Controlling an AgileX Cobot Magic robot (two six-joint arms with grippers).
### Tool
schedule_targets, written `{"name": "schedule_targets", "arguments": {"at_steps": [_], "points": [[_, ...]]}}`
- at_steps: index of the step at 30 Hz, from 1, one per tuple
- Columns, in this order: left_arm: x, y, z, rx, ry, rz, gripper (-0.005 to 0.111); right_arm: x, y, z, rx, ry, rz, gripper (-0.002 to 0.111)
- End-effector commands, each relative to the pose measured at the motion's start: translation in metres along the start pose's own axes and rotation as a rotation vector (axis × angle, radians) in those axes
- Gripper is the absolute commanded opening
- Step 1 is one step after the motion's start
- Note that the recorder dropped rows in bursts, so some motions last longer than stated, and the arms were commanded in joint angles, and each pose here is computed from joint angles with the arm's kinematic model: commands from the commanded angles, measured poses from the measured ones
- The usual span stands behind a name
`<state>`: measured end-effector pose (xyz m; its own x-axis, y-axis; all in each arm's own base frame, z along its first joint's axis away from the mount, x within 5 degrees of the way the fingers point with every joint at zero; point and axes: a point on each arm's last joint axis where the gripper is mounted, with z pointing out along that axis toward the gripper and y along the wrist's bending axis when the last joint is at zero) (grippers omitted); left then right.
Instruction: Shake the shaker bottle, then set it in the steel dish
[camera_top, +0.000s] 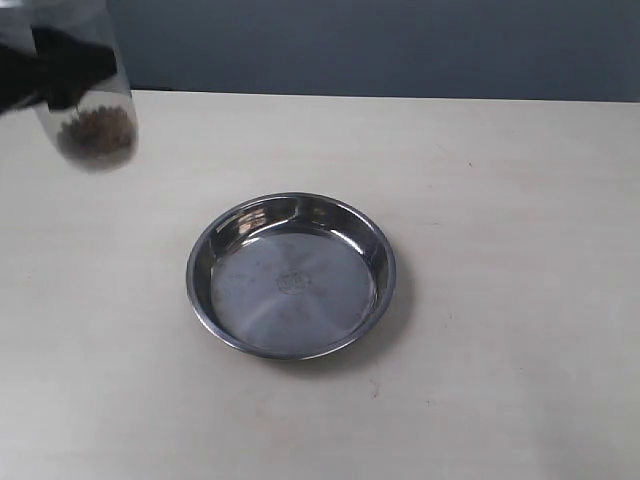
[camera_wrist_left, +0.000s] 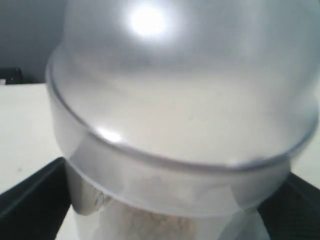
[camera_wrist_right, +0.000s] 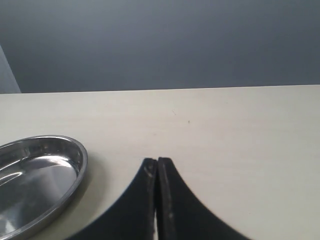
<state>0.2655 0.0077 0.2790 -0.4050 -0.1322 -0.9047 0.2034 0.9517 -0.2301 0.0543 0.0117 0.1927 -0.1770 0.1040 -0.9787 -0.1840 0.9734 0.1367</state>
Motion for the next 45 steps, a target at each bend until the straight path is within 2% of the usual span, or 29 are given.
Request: {"name": "schedule_targets", "arguments": {"at_steps": [1,3,7,12,14,19,24,29,36,45], "points": [[-0.023,-0.023,-0.021,0.139,-0.131,0.097,0.000,0.000,0.000,0.000,0.003,-0.012,0.001,-0.001],[-0.043,-0.034,-0.043,0.127,-0.229,0.153,0.000,0.000,0.000,0.000,0.003,-0.010,0.001,-0.001],[0.010,-0.025,-0.034,0.108,-0.082,0.127,0.000,0.000,0.000,0.000,0.003,-0.012,0.001,-0.001],[0.004,-0.034,-0.040,0.168,-0.124,0.167,0.000,0.000,0.000,0.000,0.003,-0.012,0.001,-0.001],[0.010,-0.033,-0.039,0.167,-0.108,0.183,0.000,0.000,0.000,0.000,0.003,-0.012,0.001,-0.001],[0.032,-0.031,-0.030,0.212,-0.054,0.334,0.000,0.000,0.000,0.000,0.003,-0.012,0.001,-0.001],[0.045,-0.022,-0.013,0.218,0.018,0.333,0.000,0.000,0.000,0.000,0.002,-0.015,0.001,-0.001],[0.059,-0.006,0.008,0.173,0.117,0.329,0.000,0.000,0.000,0.000,0.003,-0.013,0.001,-0.001],[0.057,0.012,0.051,0.208,0.167,0.289,0.000,0.000,0.000,0.000,0.003,-0.013,0.001,-0.001],[0.053,0.029,0.098,0.281,0.165,0.261,0.000,0.000,0.000,0.000,0.003,-0.013,0.001,-0.001]]}}
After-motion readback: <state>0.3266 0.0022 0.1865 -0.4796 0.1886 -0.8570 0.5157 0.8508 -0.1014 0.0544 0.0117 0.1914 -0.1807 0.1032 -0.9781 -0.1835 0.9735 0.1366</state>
